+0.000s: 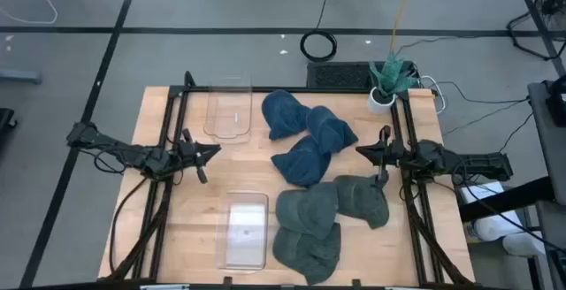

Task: Pick & Place hat
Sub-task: Put the top green cap into the top transparent bin

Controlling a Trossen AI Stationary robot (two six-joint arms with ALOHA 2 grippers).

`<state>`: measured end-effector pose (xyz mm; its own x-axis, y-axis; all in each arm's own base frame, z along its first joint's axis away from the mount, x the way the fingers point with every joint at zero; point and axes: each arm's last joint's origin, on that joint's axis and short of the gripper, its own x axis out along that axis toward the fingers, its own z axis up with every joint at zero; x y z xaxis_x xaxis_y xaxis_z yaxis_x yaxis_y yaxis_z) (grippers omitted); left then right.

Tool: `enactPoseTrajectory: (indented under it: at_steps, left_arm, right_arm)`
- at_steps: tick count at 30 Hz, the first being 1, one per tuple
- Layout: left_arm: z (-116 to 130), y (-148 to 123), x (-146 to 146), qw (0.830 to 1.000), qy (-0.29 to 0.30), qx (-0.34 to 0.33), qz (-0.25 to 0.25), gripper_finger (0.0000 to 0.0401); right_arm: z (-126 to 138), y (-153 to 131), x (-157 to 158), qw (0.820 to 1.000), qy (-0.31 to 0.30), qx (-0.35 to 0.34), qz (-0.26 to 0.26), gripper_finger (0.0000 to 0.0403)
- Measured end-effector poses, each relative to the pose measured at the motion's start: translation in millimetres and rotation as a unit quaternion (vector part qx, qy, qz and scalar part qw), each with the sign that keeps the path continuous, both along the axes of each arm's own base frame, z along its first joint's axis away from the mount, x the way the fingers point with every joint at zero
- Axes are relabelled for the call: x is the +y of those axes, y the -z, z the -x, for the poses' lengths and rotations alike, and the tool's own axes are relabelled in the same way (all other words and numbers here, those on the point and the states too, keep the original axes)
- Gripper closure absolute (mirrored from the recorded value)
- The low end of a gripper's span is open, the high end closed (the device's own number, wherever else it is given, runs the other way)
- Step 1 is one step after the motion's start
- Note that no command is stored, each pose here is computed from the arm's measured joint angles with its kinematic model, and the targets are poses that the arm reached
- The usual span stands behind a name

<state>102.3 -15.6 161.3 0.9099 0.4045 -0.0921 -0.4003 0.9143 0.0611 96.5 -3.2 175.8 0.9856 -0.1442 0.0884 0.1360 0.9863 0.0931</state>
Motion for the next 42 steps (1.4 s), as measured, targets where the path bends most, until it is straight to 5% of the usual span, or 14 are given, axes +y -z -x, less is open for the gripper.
enactPoseTrajectory:
  at_steps: [4,16,24,34,38,42]
  left_arm:
    - [0.0,0.1,0.0,1.000,0.000,0.000,0.000,0.0354]
    - [0.0,0.1,0.0,1.000,0.000,0.000,0.000,0.0354]
    - [0.0,0.1,0.0,1.000,0.000,0.000,0.000,0.0354]
    - [0.0,0.1,0.0,1.000,0.000,0.000,0.000,0.0354]
    - [0.0,0.1,0.0,1.000,0.000,0.000,0.000,0.0354]
    - [0.0,0.1,0.0,1.000,0.000,0.000,0.000,0.0354]
  right_arm:
    - [0.3,-4.2,0.9,0.993,-0.029,-0.036,-0.112,0.0403]
    - [1.6,-13.4,8.4,0.952,-0.179,-0.067,-0.237,0.0403]
    - [11.4,-45.1,16.5,0.927,-0.268,-0.222,-0.139,0.0403]
    - [3.5,-54.2,29.5,0.915,-0.294,-0.274,-0.039,0.0403]
    - [-12.4,-46.7,39.4,0.938,-0.271,-0.216,0.010,0.0402]
    - [-43.0,-81.4,48.4,0.980,-0.164,-0.102,0.037,0.0371]
